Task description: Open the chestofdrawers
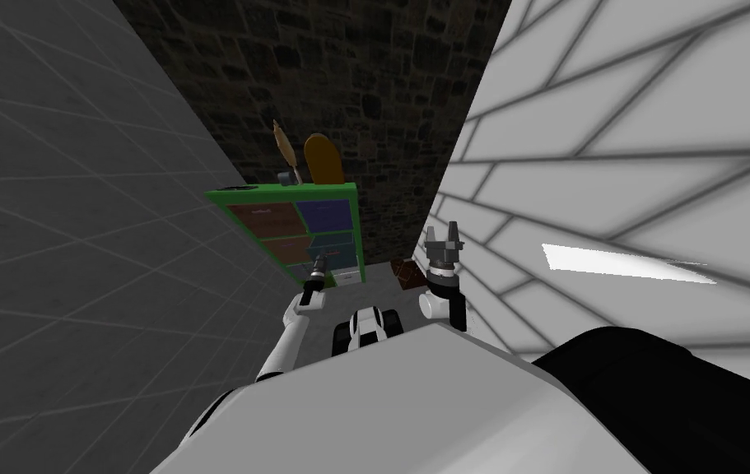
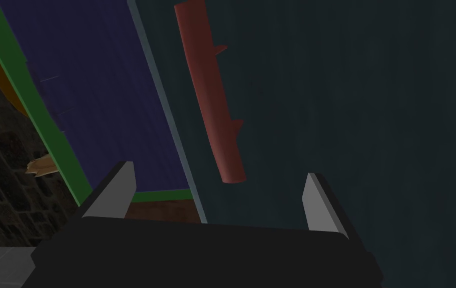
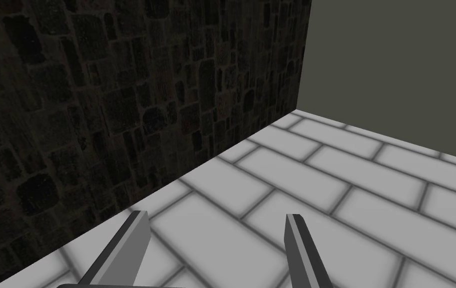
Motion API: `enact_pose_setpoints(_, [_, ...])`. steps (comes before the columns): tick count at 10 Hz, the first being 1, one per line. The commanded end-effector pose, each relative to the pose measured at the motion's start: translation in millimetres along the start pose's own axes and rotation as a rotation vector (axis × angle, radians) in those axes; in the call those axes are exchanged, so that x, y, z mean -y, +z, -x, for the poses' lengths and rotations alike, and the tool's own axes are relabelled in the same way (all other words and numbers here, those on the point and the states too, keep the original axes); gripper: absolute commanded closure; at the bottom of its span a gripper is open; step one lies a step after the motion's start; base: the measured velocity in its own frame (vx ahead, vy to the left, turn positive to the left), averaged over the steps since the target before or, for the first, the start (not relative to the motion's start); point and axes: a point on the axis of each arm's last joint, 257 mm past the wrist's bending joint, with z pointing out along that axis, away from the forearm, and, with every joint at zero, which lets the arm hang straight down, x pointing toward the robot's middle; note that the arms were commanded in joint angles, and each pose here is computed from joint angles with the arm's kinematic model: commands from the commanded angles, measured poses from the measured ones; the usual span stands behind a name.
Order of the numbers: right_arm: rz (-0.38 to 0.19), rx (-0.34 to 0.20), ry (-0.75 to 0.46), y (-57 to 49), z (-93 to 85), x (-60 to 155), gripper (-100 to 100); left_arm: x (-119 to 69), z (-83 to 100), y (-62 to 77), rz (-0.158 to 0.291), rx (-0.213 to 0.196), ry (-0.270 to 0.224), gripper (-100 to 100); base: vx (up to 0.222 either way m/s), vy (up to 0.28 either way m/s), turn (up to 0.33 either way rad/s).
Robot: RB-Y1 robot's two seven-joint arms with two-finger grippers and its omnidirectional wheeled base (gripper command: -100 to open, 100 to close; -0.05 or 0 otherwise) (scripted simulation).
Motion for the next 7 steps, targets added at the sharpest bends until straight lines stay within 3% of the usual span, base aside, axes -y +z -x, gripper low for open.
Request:
enact_pose_setpoints(1, [0.000,0.000,0.000,0.0,0.0,0,0,2.0,-0.8,24.8,0.010,0.002,-0.002,-100,-0.099,0.032,0.006])
enact_pose_setpoints(7, [0.000,0.000,0.000,0.0,0.0,0,0,20.4,-3.6,69.2,0.010,0.002,-0.005,-100,-0.069,0.022,0.005])
